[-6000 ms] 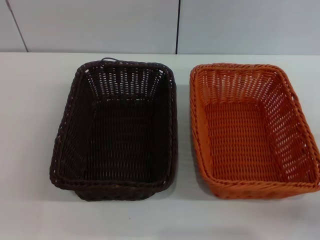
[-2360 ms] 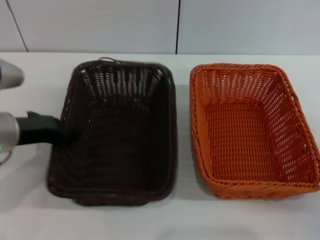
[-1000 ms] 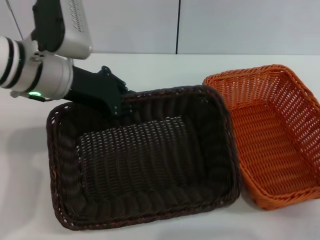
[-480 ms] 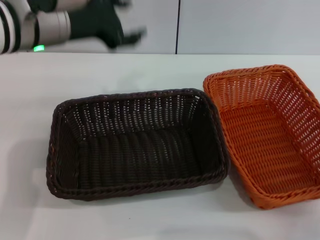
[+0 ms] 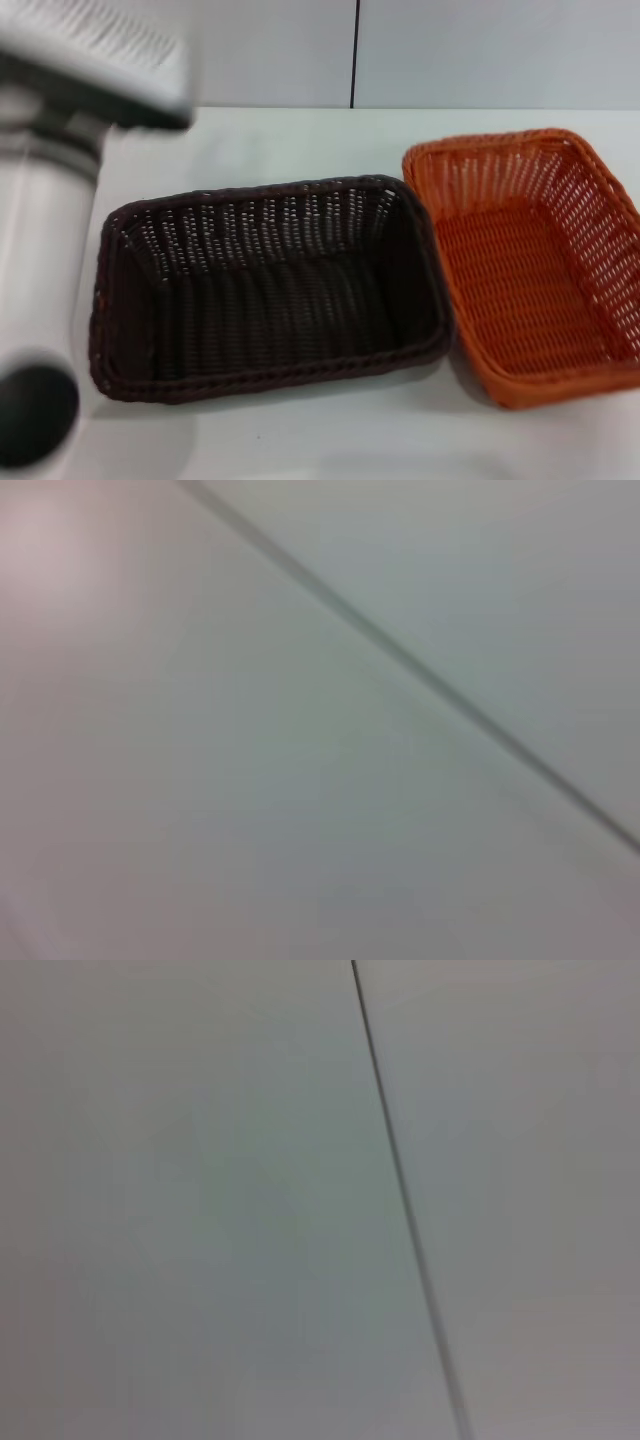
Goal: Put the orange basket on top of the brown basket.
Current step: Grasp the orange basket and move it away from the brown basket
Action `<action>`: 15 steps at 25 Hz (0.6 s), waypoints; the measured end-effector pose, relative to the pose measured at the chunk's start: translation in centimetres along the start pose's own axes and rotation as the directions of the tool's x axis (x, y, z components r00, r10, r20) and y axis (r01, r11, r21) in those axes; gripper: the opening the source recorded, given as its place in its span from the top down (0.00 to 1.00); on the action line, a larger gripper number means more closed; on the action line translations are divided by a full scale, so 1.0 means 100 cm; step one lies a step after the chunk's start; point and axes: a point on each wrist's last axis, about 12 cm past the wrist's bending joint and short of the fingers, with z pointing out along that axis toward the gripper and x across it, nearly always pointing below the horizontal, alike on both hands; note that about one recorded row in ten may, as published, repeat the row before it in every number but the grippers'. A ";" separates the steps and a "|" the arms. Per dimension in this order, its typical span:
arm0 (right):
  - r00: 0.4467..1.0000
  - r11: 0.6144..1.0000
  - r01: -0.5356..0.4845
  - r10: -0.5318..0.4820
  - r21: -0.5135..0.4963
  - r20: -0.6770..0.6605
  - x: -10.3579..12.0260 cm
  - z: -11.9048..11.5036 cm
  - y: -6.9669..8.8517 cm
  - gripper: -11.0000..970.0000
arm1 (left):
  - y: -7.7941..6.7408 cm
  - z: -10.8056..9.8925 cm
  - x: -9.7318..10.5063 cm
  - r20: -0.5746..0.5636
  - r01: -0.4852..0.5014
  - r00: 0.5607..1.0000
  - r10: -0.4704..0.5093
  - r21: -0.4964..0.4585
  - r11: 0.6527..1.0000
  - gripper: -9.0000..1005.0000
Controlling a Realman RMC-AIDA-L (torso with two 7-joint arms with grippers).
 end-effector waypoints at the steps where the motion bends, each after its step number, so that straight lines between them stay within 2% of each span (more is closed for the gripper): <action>1: 1.000 1.000 -0.014 0.014 -0.017 0.013 -0.003 0.002 0.006 0.25 | 0.002 -0.013 0.005 0.023 0.039 0.999 -0.038 -0.052 0.998 0.33; 3: 0.998 0.996 -0.042 0.046 -0.077 0.048 -0.012 0.006 0.021 0.25 | 0.009 -0.045 0.020 0.081 0.182 0.982 -0.173 -0.116 0.976 0.33; 5: 0.995 0.990 -0.065 0.074 -0.125 0.067 -0.020 0.009 0.033 0.25 | 0.015 -0.083 0.045 0.085 0.313 0.949 -0.304 -0.121 0.942 0.33; 6: 0.993 0.984 -0.080 0.092 -0.160 0.072 -0.025 0.012 0.041 0.25 | 0.016 -0.091 0.053 0.075 0.339 0.940 -0.332 -0.123 0.933 0.33; 7: 0.993 0.984 -0.080 0.092 -0.160 0.072 -0.025 0.012 0.041 0.25 | 0.020 -0.106 0.066 0.044 0.365 0.931 -0.363 -0.132 0.922 0.33; 8: 0.991 0.956 -0.098 0.120 -0.277 0.062 -0.038 0.018 0.064 0.25 | 0.023 -0.118 0.076 0.015 0.378 0.925 -0.380 -0.142 0.915 0.33; 9: 0.991 0.956 -0.098 0.120 -0.277 0.062 -0.038 0.018 0.064 0.25 | 0.027 -0.129 0.086 -0.015 0.382 0.921 -0.390 -0.159 0.910 0.33; 11: 0.991 0.940 -0.094 0.119 -0.329 0.059 -0.043 0.019 0.075 0.25 | 0.036 -0.152 0.101 -0.072 0.382 0.912 -0.403 -0.203 0.902 0.33; 13: 0.989 0.932 -0.103 0.132 -0.347 0.061 -0.046 0.016 0.080 0.25 | 0.043 -0.170 0.107 -0.106 0.376 0.906 -0.409 -0.241 0.895 0.33; 15: 0.989 0.934 -0.107 0.136 -0.341 0.063 -0.046 0.014 0.080 0.25 | 0.045 -0.174 0.107 -0.112 0.369 0.907 -0.405 -0.249 0.895 0.33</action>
